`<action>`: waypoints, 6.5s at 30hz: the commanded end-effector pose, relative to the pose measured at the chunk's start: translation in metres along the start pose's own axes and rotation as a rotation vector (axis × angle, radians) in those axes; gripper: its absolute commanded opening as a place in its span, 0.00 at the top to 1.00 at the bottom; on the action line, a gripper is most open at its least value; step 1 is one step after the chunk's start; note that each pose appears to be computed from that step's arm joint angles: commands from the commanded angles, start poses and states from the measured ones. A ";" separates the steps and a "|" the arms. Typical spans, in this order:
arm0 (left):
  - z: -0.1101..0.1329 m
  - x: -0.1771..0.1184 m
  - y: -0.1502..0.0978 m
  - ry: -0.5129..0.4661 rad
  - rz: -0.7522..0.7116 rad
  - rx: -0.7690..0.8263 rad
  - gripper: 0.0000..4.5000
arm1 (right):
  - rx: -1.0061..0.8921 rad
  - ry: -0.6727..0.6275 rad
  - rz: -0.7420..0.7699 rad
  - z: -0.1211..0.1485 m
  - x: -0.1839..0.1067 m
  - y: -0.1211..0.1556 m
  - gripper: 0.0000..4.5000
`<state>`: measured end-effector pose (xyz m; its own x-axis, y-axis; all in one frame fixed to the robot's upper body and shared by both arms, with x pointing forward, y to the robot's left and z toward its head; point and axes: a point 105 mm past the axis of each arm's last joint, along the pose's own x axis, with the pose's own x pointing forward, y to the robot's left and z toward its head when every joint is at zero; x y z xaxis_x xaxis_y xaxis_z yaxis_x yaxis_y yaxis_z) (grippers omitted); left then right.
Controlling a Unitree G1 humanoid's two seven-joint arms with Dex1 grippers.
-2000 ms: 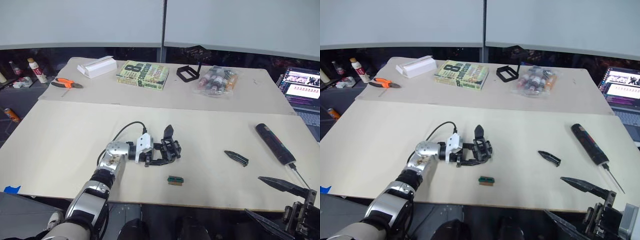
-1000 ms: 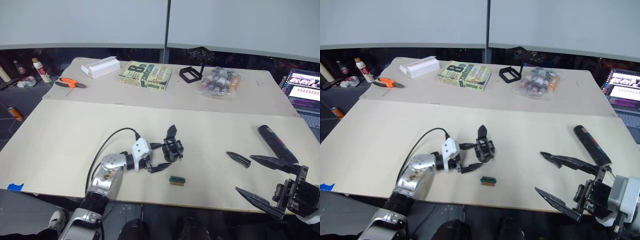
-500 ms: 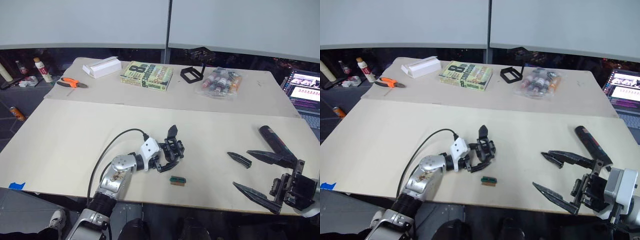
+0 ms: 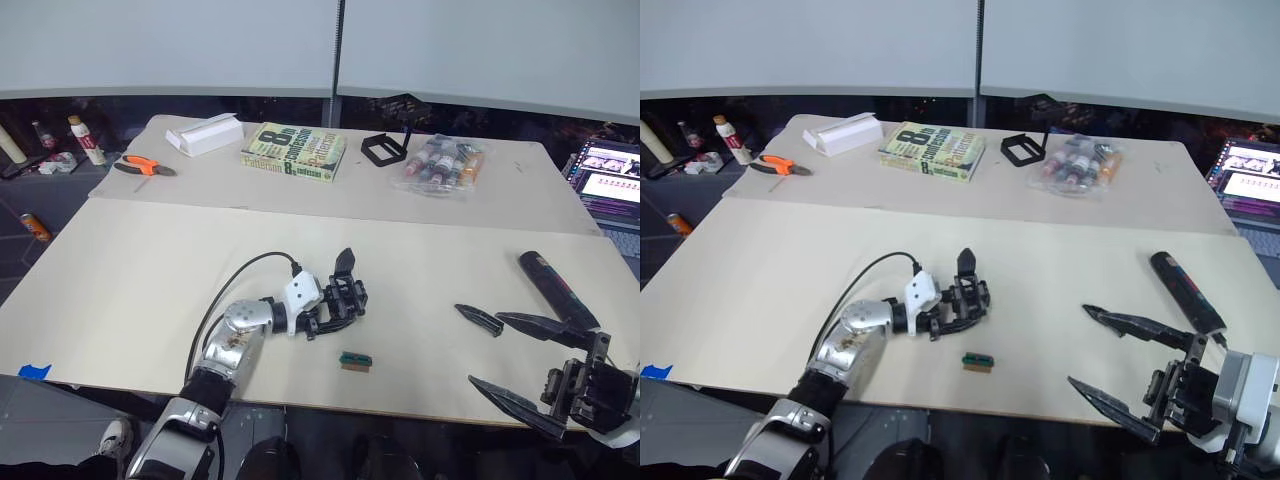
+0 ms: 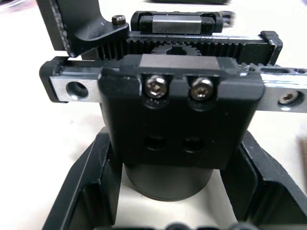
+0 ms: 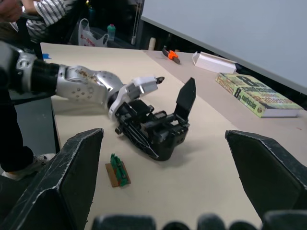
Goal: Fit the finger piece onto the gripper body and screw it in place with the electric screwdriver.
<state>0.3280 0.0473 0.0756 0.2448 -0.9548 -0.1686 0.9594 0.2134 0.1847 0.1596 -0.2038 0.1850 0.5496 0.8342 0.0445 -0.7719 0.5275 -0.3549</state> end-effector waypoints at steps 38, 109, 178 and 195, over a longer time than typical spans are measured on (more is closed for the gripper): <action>0.005 0.003 -0.004 -0.021 -0.061 -0.003 0.01 | -0.001 -0.027 0.026 0.009 0.012 0.008 0.00; 0.110 -0.100 -0.039 -0.203 -0.181 -0.023 0.01 | 0.190 1.009 0.003 -0.114 -0.005 -0.138 0.00; 0.223 0.005 0.004 -0.706 0.094 -0.391 0.97 | -0.367 0.065 -0.246 0.051 0.133 -0.062 0.38; 0.203 -0.023 -0.023 -0.263 -0.476 -0.273 0.97 | 0.295 0.351 0.322 0.053 0.113 -0.044 0.00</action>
<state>0.2797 0.0248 0.2632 -0.1755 -0.9803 0.0903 0.9716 -0.1873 -0.1448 0.2429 -0.1276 0.2532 0.3300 0.8807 -0.3398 -0.9402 0.3388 -0.0349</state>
